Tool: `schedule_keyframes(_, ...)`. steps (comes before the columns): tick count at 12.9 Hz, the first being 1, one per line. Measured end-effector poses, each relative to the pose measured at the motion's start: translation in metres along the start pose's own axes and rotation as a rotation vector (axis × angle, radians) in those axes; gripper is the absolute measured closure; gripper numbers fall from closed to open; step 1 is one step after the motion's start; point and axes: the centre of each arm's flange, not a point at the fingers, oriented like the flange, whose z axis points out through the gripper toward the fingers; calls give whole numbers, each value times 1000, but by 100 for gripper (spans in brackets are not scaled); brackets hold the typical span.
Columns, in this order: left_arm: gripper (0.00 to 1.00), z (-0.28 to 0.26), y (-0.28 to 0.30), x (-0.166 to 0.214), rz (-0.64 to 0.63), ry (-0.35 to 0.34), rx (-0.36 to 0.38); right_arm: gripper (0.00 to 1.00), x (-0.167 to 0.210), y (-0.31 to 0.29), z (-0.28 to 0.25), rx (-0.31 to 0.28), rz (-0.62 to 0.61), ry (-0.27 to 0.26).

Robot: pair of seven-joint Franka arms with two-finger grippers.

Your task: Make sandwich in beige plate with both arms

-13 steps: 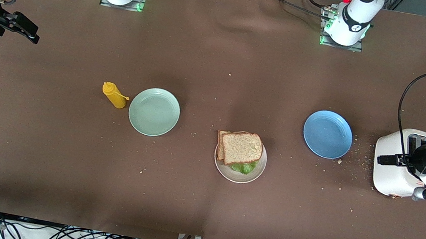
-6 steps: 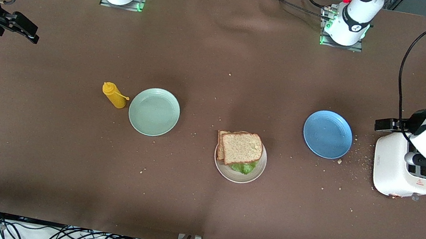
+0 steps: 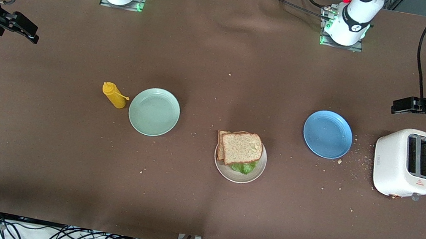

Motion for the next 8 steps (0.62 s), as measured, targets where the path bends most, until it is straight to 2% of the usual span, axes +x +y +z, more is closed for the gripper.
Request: schedule_keyframes(8, 0, -4, -10, 10, -18, 73, 7, 0, 0, 0, 0, 0, 0, -1)
